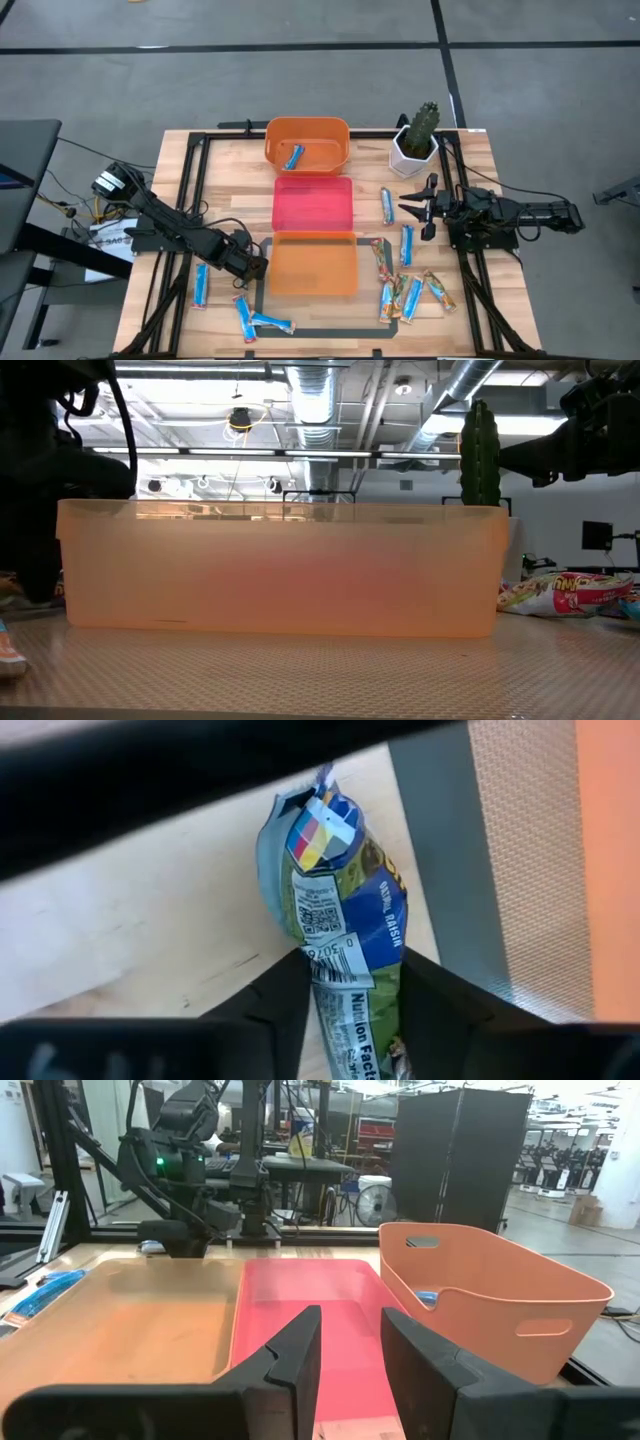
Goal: Pick and place Granola Bars by type
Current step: Put the blue granola bar into the top orange bin
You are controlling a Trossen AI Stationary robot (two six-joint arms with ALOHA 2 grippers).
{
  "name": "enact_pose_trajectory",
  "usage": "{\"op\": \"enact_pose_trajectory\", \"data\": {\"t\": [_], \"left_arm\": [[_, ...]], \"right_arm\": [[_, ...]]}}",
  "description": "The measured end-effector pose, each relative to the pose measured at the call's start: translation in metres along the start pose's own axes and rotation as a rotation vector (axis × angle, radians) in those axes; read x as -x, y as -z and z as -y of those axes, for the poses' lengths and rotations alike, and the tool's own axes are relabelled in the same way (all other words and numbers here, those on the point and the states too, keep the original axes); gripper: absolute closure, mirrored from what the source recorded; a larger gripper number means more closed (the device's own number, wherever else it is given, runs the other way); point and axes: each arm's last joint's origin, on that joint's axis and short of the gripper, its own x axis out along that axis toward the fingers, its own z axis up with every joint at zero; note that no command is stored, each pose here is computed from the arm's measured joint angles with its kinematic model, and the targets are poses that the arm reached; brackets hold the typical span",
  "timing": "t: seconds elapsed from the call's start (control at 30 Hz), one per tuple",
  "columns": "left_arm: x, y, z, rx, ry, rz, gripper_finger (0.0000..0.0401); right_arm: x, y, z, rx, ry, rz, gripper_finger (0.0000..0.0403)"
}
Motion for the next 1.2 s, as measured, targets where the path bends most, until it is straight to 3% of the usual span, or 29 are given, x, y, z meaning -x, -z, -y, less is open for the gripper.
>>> {"op": "enact_pose_trajectory", "data": {"t": [0.23, 0.4, 0.8, 1.2], "left_arm": [[0.000, 0.000, -0.001, -0.031, -0.006, 0.004, 0.0336], [-0.001, -0.001, 0.000, -0.036, 0.001, 0.026, 0.0357], [0.000, -0.002, 0.005, -0.029, 0.061, 0.074, 0.0360], [0.013, -0.020, 0.006, 0.016, 0.122, 0.227, 0.0361]], "right_arm": [[0.000, 0.000, 0.000, 0.000, 0.000, 0.000, 0.0301], [0.000, 0.000, 0.000, 0.000, 0.000, 0.000, 0.0301], [0.000, 0.000, 0.000, 0.000, 0.000, 0.000, 0.0301], [0.000, 0.000, 0.000, 0.000, 0.000, 0.000, 0.0301]]}}
